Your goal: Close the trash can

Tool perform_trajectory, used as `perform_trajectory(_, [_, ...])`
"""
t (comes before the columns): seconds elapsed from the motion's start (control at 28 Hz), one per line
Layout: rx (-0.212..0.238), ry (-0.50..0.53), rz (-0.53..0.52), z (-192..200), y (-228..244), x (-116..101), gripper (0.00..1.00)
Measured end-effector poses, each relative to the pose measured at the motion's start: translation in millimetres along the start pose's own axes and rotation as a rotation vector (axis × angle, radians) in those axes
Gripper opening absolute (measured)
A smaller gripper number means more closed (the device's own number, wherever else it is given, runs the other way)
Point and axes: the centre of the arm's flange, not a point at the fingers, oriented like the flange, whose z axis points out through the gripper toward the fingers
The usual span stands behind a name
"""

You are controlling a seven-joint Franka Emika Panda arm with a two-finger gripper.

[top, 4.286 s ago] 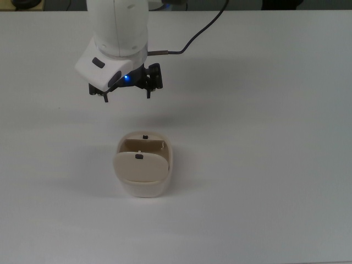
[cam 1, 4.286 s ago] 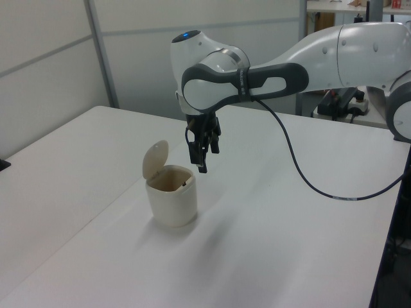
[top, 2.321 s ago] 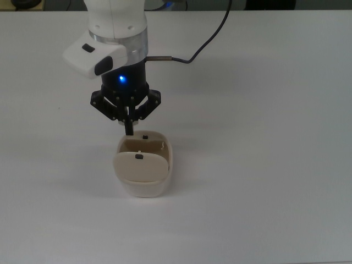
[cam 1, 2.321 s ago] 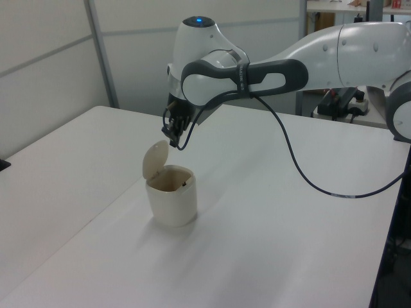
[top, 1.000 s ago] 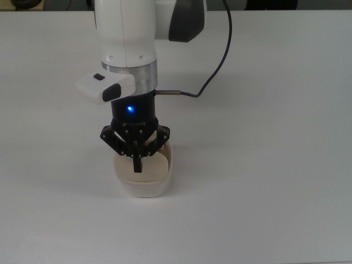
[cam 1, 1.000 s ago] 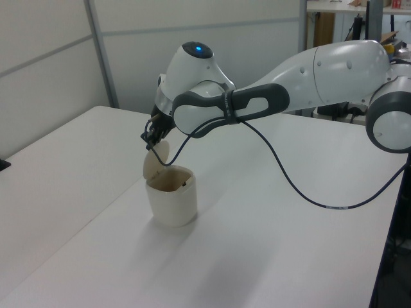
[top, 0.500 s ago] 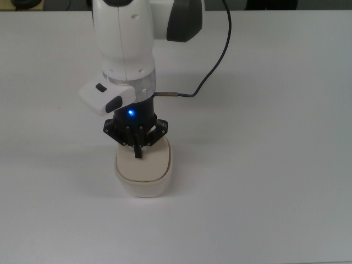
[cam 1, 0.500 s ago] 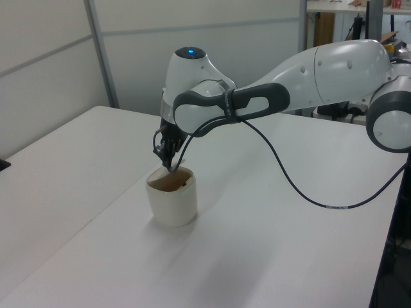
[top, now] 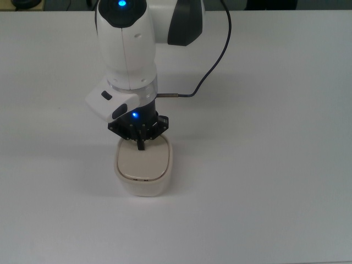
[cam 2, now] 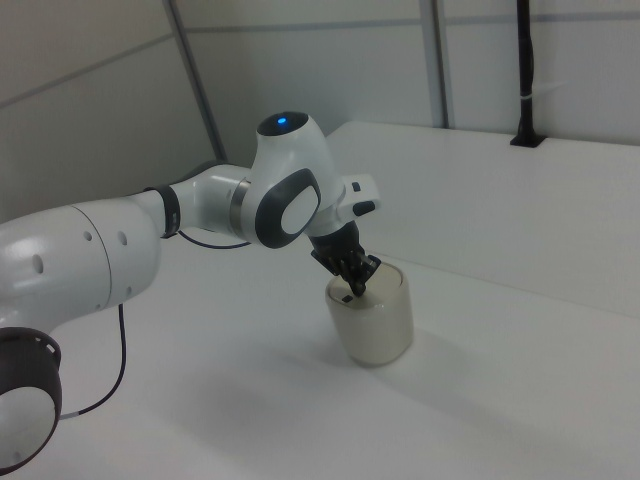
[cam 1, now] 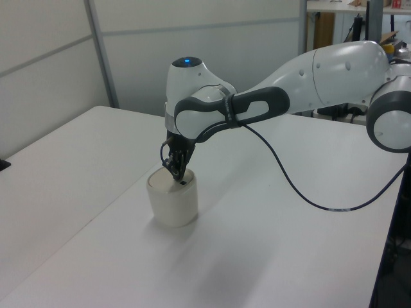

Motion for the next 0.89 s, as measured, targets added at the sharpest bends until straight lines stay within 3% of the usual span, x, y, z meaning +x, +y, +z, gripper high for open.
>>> perform_trajectory(0.43, [0.009,-0.002,0.011,-5.1,3.1,0.5,0.01])
perform_trajectory(0.61, [0.01,0.02,0.018,-26.9,7.0,4.8,0.03])
perform_trajectory(0.89, [-0.014,-0.04,0.002,-72.1,11.3,-8.6,0.35])
